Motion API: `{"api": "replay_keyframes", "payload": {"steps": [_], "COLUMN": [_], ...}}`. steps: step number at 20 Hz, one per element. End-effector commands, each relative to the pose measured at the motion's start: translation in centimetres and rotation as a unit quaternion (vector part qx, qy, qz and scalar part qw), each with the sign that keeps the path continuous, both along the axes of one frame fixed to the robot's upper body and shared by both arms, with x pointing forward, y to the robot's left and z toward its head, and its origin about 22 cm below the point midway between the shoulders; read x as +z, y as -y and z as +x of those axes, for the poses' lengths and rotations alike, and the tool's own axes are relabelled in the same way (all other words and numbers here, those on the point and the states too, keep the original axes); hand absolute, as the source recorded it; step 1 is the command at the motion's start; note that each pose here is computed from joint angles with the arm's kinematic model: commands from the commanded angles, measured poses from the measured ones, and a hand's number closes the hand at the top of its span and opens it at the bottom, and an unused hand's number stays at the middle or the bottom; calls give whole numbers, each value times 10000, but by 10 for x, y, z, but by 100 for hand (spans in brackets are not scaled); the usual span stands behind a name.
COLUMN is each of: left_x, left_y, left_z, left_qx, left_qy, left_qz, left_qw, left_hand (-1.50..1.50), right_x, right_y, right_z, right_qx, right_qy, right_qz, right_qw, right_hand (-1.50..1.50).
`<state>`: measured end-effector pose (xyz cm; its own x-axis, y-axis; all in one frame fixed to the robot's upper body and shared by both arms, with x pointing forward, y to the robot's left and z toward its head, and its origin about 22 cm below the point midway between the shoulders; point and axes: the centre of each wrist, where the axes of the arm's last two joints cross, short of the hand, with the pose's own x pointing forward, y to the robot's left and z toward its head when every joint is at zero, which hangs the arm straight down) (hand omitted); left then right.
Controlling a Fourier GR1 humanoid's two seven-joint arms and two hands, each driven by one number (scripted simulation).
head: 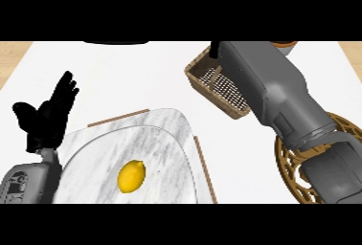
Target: Pick the sweet potato from the placemat and place it in the basket
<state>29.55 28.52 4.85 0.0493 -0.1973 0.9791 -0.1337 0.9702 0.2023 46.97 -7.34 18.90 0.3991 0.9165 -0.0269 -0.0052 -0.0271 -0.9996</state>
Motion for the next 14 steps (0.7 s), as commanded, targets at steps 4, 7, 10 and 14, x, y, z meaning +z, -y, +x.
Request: {"api": "replay_keyframes", "payload": {"steps": [4,7,10,14], "left_x": [2,-13,-8,2], "left_y": [2,12,4,-6], "left_z": [-7,-6,0,-4], "left_qx": [-48,81,40,-4], "left_qy": [-26,-58,-52,45], "left_qz": [13,-58,22,-8], "left_qw": [10000,9999,10000,10000], "left_hand": [0,0,0,0], "right_x": [-16,9,-15,-35], "right_y": [-9,1,-1,3], "right_z": [-5,1,-2,-5], "right_qx": [-145,-364,-614,-885], "right_qy": [-229,-453,-674,-425], "right_qz": [221,360,388,562], "right_qw": [9994,9977,9951,9936], "right_hand": [150,150,150,-150]}}
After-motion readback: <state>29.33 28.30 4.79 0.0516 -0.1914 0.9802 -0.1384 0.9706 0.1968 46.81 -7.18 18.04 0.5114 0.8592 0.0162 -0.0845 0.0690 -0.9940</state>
